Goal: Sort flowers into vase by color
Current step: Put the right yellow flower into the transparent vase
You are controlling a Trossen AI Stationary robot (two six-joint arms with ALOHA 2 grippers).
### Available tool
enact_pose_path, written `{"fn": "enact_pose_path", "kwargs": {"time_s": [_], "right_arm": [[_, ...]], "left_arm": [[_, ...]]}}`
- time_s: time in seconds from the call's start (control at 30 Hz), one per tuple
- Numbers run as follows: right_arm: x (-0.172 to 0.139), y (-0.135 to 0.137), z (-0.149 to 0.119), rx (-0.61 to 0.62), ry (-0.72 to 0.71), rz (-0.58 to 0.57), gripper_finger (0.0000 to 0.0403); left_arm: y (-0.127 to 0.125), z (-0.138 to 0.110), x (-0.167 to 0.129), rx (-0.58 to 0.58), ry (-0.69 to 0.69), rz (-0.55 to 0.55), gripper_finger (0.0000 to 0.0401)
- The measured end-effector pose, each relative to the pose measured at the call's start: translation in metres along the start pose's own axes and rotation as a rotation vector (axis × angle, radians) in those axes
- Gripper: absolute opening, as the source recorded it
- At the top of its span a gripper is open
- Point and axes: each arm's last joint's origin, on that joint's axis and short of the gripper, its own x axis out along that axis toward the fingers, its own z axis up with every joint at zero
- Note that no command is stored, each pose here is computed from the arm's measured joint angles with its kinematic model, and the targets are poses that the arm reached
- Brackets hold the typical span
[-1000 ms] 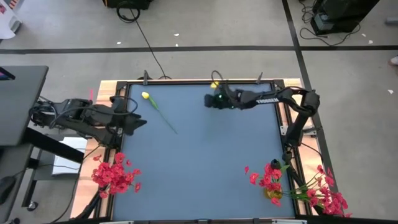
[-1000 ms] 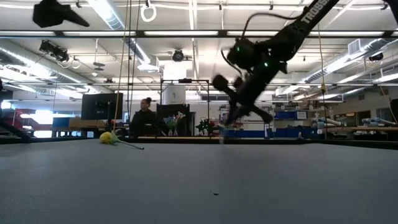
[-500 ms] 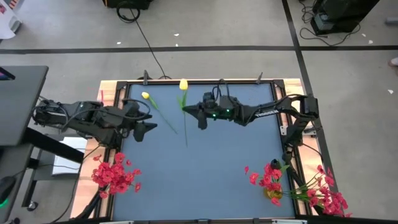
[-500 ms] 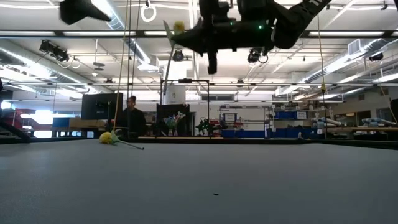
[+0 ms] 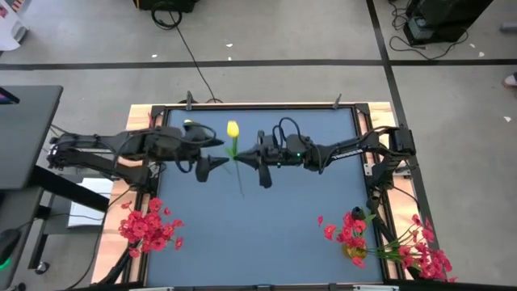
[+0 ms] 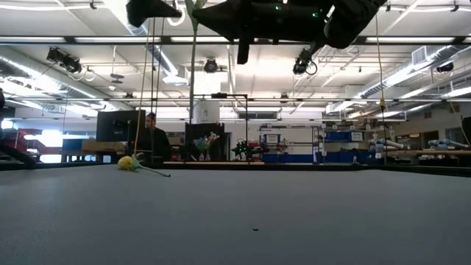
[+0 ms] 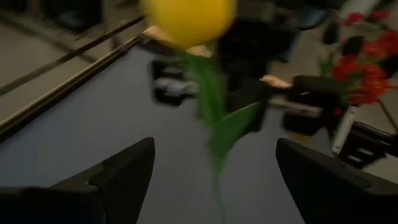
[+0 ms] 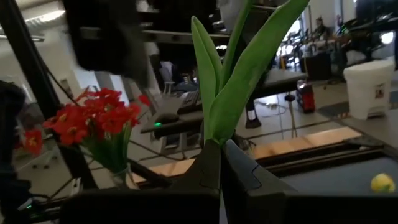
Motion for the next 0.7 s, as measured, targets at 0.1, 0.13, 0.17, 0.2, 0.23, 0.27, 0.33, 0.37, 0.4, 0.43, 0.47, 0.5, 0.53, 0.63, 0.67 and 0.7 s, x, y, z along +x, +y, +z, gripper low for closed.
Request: {"fn": "enact_pose_path", "kwargs": {"time_s": [0.1,0.13,0.17,0.2,0.23,0.27,0.33,0.37,0.4,0.43,0.47,0.5,0.53,0.63,0.67,0.7], "right_arm": [[0.002,0.001,0.005,-0.019,-0.016,-0.001,0.0006],[0.003,0.002,0.007,-0.026,-0.023,0.007,0.0006],[0.004,0.002,0.008,-0.032,-0.028,0.015,0.0006],[0.004,0.003,0.01,-0.036,-0.03,0.023,0.0006],[0.005,0.003,0.011,-0.041,-0.033,0.028,0.0006],[0.005,0.003,0.011,-0.043,-0.033,0.028,0.0006],[0.005,0.003,0.011,-0.057,-0.031,0.035,0.0006],[0.005,0.004,0.011,-0.058,-0.03,0.042,0.0006],[0.005,0.004,0.011,-0.06,-0.028,0.049,0.0006],[0.005,0.004,0.011,-0.061,-0.026,0.056,0.0006],[0.005,0.004,0.011,-0.062,-0.024,0.056,0.0006],[0.005,0.004,0.01,-0.064,-0.019,0.055,0.0006],[0.005,0.004,0.01,-0.067,-0.016,0.054,0.0006],[0.005,0.003,0.009,-0.083,-0.012,0.052,0.0007],[0.005,0.003,0.009,-0.085,-0.013,0.051,0.0007],[0.005,0.002,0.01,-0.086,-0.013,0.05,0.0008]], "left_arm": [[-0.003,0.004,0.009,0.04,-0.028,-0.049,0.0341],[-0.003,0.005,0.011,0.04,-0.034,-0.054,0.0341],[-0.003,0.006,0.014,0.038,-0.04,-0.054,0.0341],[-0.002,0.006,0.017,0.036,-0.045,-0.05,0.034],[-0.001,0.007,0.018,0.033,-0.049,-0.045,0.0338],[0.0,0.007,0.02,0.032,-0.046,-0.037,0.0334],[0.003,0.007,0.022,0.028,-0.048,-0.024,0.0319],[0.004,0.008,0.023,0.026,-0.047,-0.018,0.0307],[0.005,0.008,0.023,0.024,-0.048,-0.013,0.0294],[0.006,0.009,0.023,0.022,-0.055,-0.011,0.028],[0.006,0.01,0.023,0.02,-0.063,-0.01,0.0262],[0.007,0.011,0.023,0.018,-0.069,-0.012,0.0244],[0.007,0.012,0.023,0.027,-0.069,-0.026,0.0225],[0.006,0.014,0.023,0.092,-0.066,-0.112,0.0158],[0.006,0.014,0.023,0.105,-0.068,-0.137,0.0134],[0.005,0.014,0.023,0.12,-0.067,-0.159,0.0109]]}}
